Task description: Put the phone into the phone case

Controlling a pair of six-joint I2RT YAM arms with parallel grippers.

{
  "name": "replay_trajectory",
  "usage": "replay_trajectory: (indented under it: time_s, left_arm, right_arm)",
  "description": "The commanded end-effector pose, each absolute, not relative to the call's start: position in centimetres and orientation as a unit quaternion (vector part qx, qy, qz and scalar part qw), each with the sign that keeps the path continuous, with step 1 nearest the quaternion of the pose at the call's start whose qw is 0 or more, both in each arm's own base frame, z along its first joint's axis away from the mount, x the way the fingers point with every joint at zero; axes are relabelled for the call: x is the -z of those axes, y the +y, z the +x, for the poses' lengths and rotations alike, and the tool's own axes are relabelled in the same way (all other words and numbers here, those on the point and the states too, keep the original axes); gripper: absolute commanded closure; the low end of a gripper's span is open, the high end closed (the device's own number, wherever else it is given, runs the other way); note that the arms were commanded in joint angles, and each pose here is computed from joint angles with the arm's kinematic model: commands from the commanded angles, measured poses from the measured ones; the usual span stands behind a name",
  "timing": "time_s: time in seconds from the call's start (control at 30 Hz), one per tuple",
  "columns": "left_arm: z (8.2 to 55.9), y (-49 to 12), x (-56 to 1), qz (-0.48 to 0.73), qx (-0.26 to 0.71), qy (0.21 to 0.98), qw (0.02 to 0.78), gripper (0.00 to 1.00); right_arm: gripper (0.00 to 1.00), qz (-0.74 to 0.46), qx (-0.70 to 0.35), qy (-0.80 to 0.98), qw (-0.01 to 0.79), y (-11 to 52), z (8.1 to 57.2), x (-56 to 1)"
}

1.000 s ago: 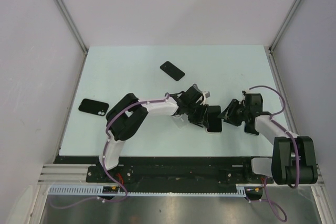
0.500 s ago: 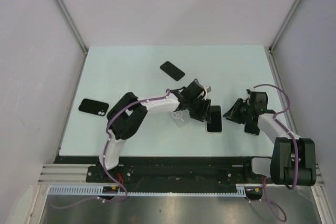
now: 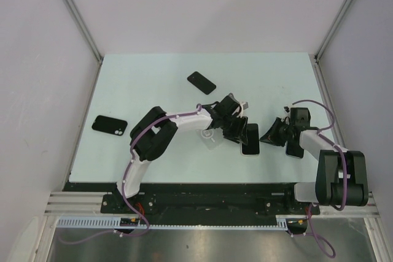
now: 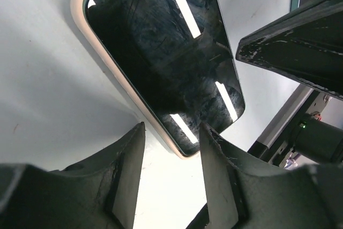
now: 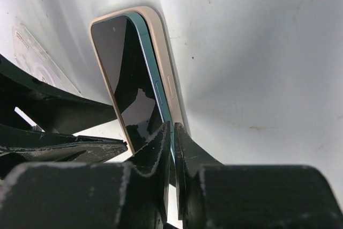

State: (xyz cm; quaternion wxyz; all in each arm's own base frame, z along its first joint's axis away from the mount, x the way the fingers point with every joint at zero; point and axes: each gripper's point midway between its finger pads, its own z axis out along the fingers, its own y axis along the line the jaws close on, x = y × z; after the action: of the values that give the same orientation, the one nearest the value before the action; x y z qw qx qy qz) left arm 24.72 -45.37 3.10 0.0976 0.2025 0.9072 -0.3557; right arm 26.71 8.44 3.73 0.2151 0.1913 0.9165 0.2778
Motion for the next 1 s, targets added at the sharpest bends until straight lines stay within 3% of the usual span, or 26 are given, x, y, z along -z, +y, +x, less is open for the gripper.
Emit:
replay_trajectory:
  time_s: [0.0, 0.3, 0.63, 0.77, 0.97]
  left_arm:
    - [24.9, -45.7, -2.8, 0.207, 0.358, 0.905, 0.097, 0.5]
    - [24.3, -45.2, -2.2, 0.202, 0.358, 0.907, 0.088, 0.51]
    - [25.0, -44.3, -3.6, 0.197, 0.354, 0.908, 0.106, 0.49]
    - [26.0, -43.9, -4.2, 0.195, 0.342, 0.911, 0.126, 0.45]
    - [26.1, -43.4, -3.5, 0.192, 0.327, 0.917, 0.127, 0.43]
  right_arm:
    - [0.91, 0.176, -0.295, 0.911, 0.229, 9.2, 27.9, -4.1]
    - [0.91, 0.179, -0.283, 0.917, 0.214, 10.0, 27.1, -2.8]
    - [0.57, 0.209, -0.311, 0.893, 0.249, 8.8, 27.9, -5.8]
    - [0.51, 0.202, -0.312, 0.895, 0.249, 8.9, 28.0, -5.6]
    - [0.5, 0.203, -0.321, 0.896, 0.23, 9.1, 27.8, -4.7]
